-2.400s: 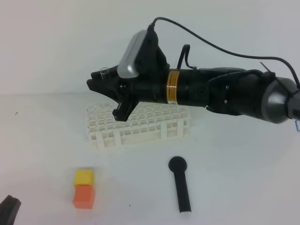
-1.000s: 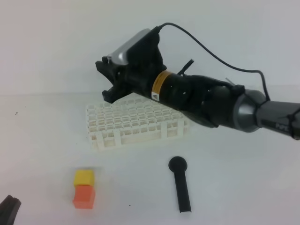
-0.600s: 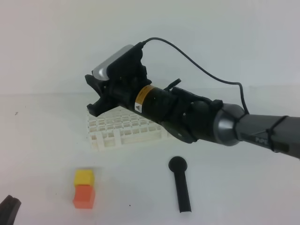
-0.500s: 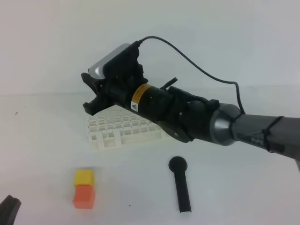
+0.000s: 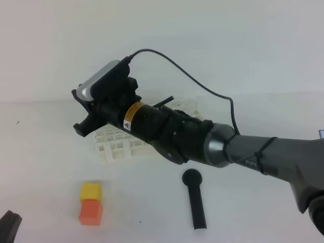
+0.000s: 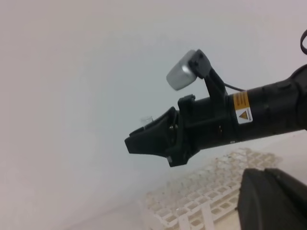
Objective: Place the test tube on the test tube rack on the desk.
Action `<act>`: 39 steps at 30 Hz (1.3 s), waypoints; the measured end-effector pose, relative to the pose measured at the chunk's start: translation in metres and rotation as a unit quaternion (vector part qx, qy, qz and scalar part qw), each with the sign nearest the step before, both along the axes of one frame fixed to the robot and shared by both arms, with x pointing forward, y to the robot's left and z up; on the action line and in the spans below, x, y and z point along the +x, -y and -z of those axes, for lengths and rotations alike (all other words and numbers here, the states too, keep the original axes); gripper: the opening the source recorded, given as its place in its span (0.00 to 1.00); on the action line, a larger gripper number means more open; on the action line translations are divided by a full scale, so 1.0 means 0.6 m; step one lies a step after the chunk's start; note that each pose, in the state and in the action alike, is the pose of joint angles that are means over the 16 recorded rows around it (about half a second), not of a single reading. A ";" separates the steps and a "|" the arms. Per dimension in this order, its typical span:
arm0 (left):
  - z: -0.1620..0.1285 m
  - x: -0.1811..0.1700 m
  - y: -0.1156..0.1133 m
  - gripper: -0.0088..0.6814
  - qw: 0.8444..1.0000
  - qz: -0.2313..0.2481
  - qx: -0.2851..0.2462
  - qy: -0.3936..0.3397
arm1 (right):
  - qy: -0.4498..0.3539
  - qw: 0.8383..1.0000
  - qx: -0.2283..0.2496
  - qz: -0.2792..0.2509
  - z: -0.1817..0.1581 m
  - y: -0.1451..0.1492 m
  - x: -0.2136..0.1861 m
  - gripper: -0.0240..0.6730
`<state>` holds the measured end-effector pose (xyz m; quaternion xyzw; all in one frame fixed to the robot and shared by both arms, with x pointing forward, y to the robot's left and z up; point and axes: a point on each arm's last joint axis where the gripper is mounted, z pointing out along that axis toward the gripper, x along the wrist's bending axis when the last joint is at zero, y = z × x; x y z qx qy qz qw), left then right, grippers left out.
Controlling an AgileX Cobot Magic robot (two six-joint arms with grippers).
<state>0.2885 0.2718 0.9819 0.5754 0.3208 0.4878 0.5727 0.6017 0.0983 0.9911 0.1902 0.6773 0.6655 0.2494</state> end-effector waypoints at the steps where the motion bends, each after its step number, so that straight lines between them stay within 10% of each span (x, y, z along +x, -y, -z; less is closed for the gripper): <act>1: 0.000 0.000 0.000 0.01 1.000 0.000 0.000 0.000 | -0.002 1.000 0.001 0.000 0.002 -0.001 0.000 0.20; 39: 0.000 0.000 0.000 0.01 1.000 0.000 0.000 0.000 | -0.048 0.998 0.038 0.016 0.071 -0.013 0.007 0.20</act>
